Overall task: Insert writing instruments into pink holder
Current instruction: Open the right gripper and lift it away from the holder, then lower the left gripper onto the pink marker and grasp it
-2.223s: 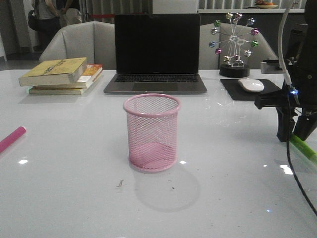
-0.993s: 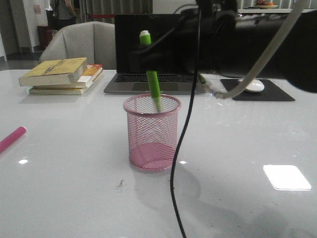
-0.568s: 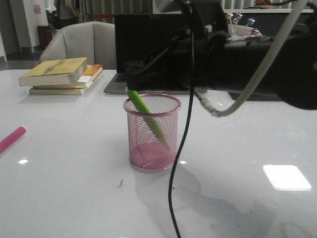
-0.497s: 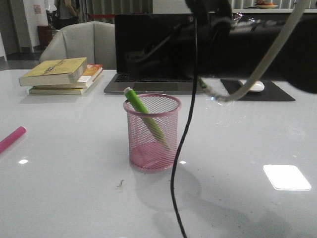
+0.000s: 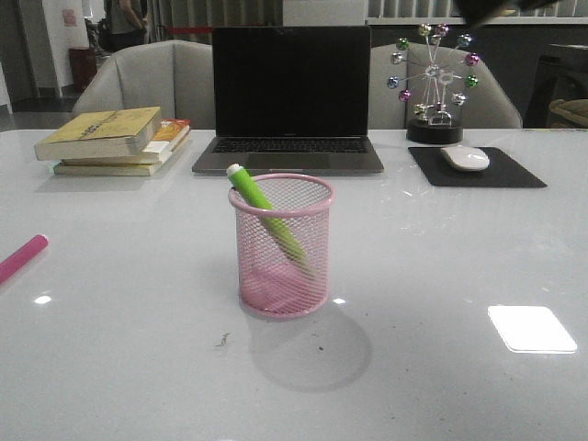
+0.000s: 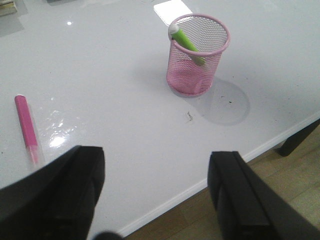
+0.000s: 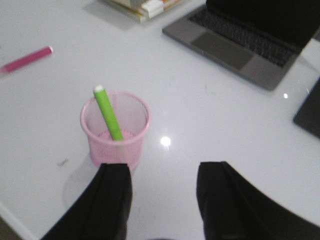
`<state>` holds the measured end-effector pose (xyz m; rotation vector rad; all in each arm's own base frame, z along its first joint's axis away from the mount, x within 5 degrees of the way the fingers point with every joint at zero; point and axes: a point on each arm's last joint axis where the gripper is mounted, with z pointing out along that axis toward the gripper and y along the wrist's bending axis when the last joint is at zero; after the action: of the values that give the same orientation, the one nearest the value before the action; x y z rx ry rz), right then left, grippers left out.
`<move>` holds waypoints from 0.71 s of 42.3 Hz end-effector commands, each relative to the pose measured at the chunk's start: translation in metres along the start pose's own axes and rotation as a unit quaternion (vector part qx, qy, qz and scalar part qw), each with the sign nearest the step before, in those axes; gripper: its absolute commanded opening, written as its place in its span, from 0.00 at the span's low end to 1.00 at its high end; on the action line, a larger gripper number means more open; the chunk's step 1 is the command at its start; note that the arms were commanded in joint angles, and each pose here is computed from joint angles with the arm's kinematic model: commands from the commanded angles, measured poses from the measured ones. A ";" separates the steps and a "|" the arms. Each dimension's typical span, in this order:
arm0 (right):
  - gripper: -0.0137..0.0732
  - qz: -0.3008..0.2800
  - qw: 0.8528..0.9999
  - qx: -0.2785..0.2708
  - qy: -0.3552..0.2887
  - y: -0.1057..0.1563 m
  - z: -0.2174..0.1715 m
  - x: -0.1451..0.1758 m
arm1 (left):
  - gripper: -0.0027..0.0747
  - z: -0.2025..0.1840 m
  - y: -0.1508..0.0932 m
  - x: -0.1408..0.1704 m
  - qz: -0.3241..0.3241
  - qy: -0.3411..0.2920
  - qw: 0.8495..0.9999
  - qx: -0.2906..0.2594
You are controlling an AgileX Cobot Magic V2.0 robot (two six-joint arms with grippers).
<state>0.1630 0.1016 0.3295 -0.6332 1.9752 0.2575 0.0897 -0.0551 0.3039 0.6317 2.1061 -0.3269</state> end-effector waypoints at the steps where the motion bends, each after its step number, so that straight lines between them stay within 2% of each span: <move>1: 0.65 0.013 1.000 -0.001 0.005 -0.001 -0.025 -0.002 | 0.69 -0.005 0.000 -0.016 0.000 -0.058 0.998 -0.002; 7: 0.65 0.034 0.997 -0.011 0.065 0.000 -0.041 0.012 | 0.69 -0.005 0.001 -0.020 0.003 -0.077 0.997 -0.007; 17: 0.65 0.025 0.997 -0.011 0.070 0.000 -0.045 0.014 | 0.69 -0.005 0.007 -0.021 0.023 -0.064 0.997 -0.041; 25: 0.65 0.025 0.996 -0.011 0.080 0.000 -0.045 0.015 | 0.69 0.000 0.027 -0.034 0.002 0.039 0.992 -0.118; 30: 0.65 0.027 0.996 -0.012 0.080 0.000 -0.045 0.015 | 0.69 0.017 0.039 -0.043 -0.034 0.109 0.983 -0.141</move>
<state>0.1213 0.0758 0.3245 -0.6396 2.2346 0.2551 0.1256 -0.0422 0.3179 0.5084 2.3176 -0.0167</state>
